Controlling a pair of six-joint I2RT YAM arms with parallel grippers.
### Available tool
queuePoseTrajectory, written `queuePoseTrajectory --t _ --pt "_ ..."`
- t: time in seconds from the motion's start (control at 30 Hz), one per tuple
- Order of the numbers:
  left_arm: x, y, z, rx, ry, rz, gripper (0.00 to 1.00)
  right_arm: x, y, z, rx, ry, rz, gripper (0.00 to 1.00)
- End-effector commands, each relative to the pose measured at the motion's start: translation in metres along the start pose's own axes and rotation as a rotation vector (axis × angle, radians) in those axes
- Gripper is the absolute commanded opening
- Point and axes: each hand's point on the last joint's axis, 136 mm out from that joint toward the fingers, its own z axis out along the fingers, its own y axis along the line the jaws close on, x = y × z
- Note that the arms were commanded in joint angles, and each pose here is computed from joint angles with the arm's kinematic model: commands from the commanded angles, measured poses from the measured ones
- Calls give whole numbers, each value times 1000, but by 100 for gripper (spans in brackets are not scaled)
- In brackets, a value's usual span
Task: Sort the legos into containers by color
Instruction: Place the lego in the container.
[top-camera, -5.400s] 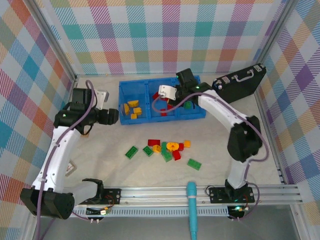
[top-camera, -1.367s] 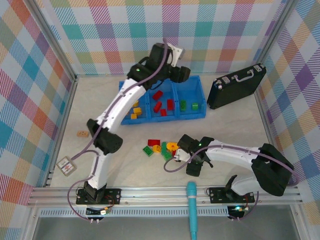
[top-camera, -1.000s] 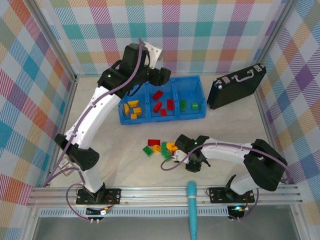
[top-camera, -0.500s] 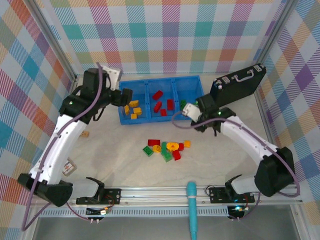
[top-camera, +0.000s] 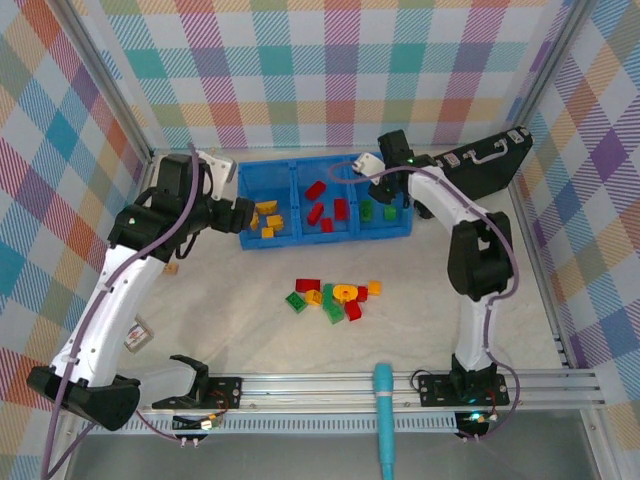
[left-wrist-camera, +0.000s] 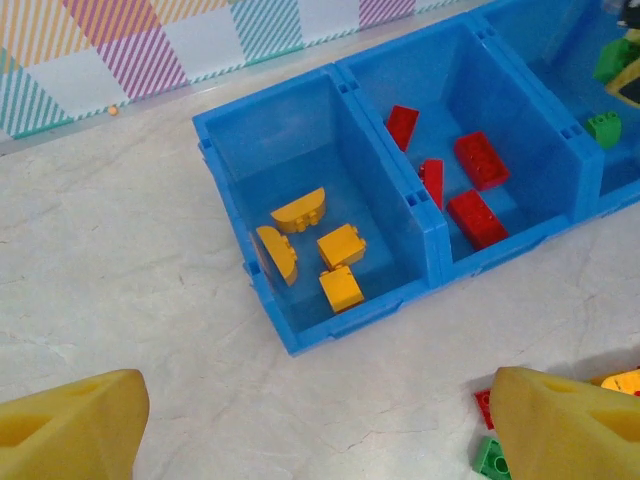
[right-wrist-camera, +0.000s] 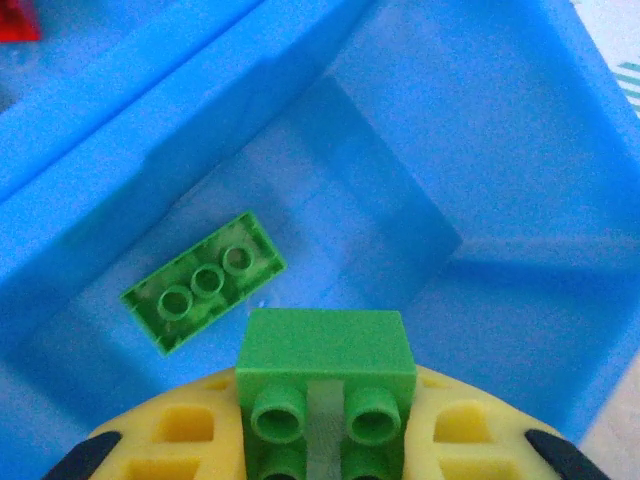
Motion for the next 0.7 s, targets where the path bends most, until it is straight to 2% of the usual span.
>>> queuePoseTrajectory --t 0.0,0.17,0.33,0.5,0.6,0.63,0.67 --pt "5 7 -9 -23 2 -10 88 -9 -7 9 -7 5 -14 30" --pt "5 7 -12 -21 8 -6 89 -21 -14 4 -5 -23 5 40" --pt "5 6 -11 -13 3 -6 89 -27 -18 -32 25 -63 94 69" --pt "3 2 -9 7 -5 -2 89 -22 6 -74 18 -29 188 70" --pt "1 2 -10 11 -16 11 90 -12 36 -101 -31 33 320 67" --pt "0 2 -11 14 -22 15 90 -6 49 -109 -64 68 372 67" --pt "0 2 -11 14 -25 18 90 -2 73 -120 -183 97 432 71"
